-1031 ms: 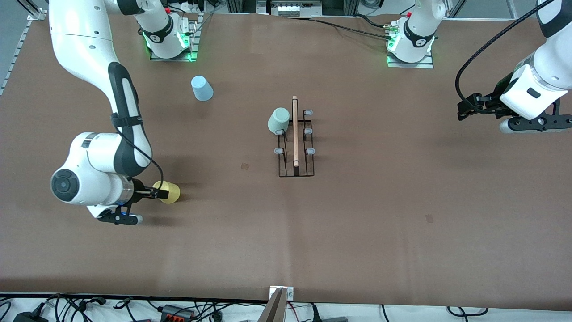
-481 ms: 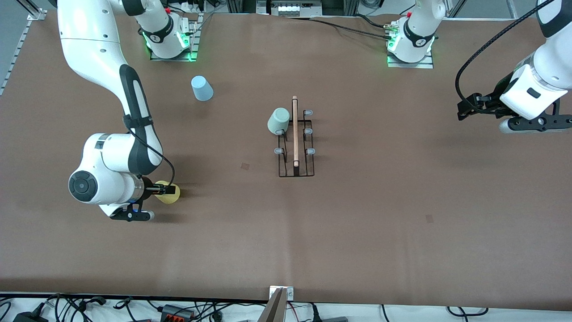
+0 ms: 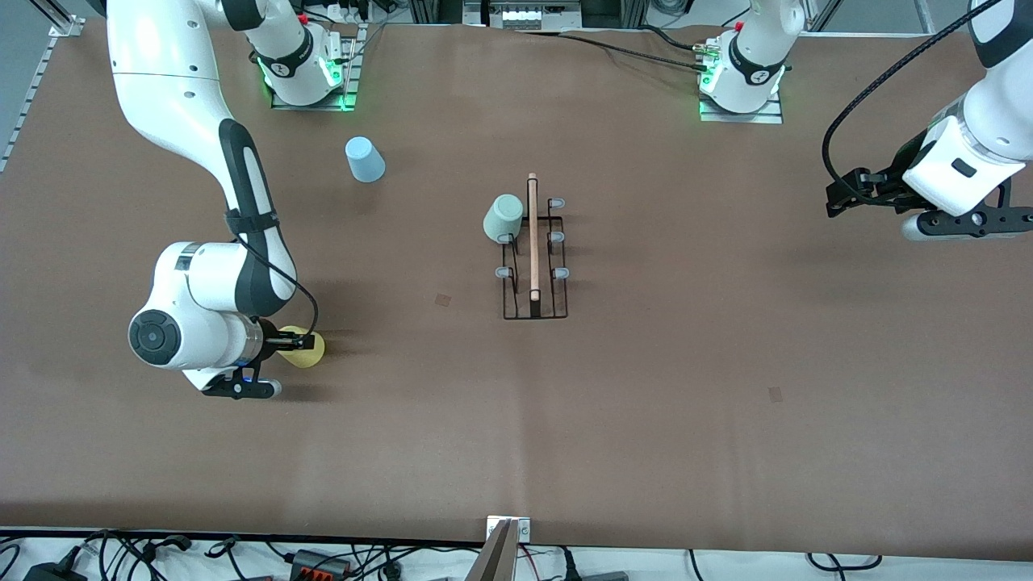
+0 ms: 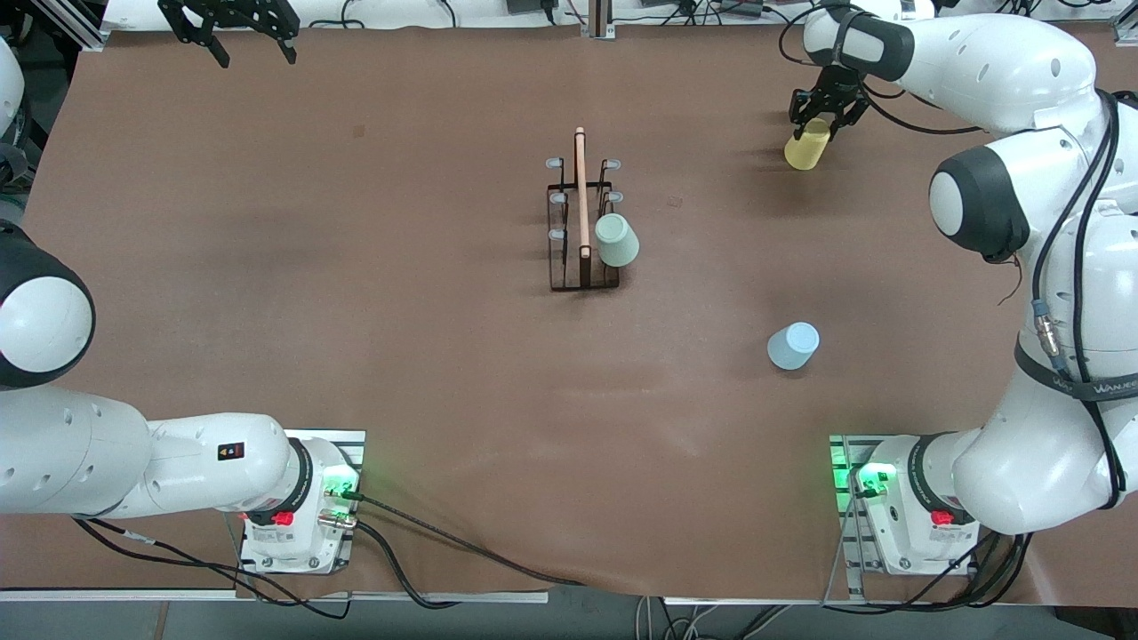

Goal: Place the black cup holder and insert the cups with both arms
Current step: 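Lift the yellow cup with the right gripper and carry it to the rack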

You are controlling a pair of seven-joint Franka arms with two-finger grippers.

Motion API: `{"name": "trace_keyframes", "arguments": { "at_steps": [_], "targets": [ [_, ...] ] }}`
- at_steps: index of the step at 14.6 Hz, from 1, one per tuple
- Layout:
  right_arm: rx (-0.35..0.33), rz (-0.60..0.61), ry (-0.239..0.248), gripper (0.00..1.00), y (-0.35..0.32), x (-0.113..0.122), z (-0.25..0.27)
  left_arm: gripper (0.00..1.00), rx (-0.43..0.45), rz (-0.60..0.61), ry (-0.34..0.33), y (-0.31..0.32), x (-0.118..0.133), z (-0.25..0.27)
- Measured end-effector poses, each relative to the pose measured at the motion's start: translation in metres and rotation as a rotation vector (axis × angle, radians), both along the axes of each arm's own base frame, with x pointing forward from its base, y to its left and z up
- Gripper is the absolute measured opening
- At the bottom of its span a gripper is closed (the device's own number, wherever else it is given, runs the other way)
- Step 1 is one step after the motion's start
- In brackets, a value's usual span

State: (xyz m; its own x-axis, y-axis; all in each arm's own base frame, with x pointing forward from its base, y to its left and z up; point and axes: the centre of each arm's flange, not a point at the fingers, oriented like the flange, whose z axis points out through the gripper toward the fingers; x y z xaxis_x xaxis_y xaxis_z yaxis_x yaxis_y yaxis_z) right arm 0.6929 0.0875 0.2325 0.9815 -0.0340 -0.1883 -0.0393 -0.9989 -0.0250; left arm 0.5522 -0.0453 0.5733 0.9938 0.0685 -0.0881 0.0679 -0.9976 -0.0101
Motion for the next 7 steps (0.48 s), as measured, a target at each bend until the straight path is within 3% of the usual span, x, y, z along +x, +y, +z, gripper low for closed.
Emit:
{"name": "trace_keyframes", "arguments": {
  "at_steps": [4, 7],
  "targets": [
    [0.006, 0.013, -0.029, 0.65, 0.005, 0.006, 0.013, 1.00, 0.000, 0.000, 0.000, 0.000, 0.000, 0.000],
    [0.028, 0.042, -0.096, 0.65, 0.025, 0.014, 0.055, 1.00, 0.000, -0.001, 0.000, 0.000, 0.000, 0.000]
  ]
}}
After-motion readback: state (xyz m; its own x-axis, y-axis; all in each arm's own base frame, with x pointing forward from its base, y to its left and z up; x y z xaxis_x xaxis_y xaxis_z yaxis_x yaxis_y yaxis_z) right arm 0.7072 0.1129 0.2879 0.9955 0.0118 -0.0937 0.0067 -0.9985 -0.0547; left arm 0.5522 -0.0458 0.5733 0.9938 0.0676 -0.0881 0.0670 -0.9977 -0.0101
